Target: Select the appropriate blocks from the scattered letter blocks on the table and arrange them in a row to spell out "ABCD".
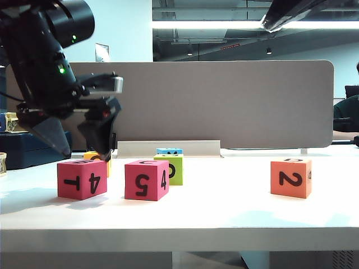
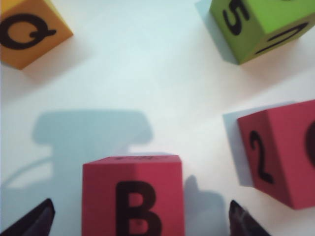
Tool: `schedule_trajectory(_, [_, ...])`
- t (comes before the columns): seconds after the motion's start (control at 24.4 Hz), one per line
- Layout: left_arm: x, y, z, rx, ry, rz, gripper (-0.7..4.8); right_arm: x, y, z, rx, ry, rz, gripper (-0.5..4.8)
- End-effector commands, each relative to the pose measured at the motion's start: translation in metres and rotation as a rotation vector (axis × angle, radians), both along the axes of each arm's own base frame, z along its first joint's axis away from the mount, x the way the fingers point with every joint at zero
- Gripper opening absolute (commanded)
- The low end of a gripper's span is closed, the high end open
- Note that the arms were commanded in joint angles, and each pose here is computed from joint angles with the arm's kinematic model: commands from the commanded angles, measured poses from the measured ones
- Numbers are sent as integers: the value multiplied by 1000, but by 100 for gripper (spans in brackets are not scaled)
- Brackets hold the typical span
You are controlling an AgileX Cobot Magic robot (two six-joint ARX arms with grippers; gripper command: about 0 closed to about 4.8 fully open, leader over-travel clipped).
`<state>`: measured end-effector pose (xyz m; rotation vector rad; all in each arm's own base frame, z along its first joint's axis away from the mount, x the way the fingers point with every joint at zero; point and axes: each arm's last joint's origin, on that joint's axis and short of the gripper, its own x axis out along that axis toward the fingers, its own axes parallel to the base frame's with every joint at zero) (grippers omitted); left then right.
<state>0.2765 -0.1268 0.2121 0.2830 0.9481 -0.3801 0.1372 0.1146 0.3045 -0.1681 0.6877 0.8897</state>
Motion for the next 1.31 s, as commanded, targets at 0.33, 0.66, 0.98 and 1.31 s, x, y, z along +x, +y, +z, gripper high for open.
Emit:
schedule_trajectory(0.33, [7,-4,-16,11,39,4,330,0,0,2,10,-12,3,-1])
schedule_trajectory(0.66, [7,-5,-15,-54,55,37,253,0,0,2,10,-12,3,-1])
schedule_trajectory(0.98, [11,-10,-12,-207,66,104,254,0,0,2,9,-12,3,-1])
schedule_trajectory(1.31, [12,-13,-16,-257,97,63,255,0,0,2,10,-13,3,-1])
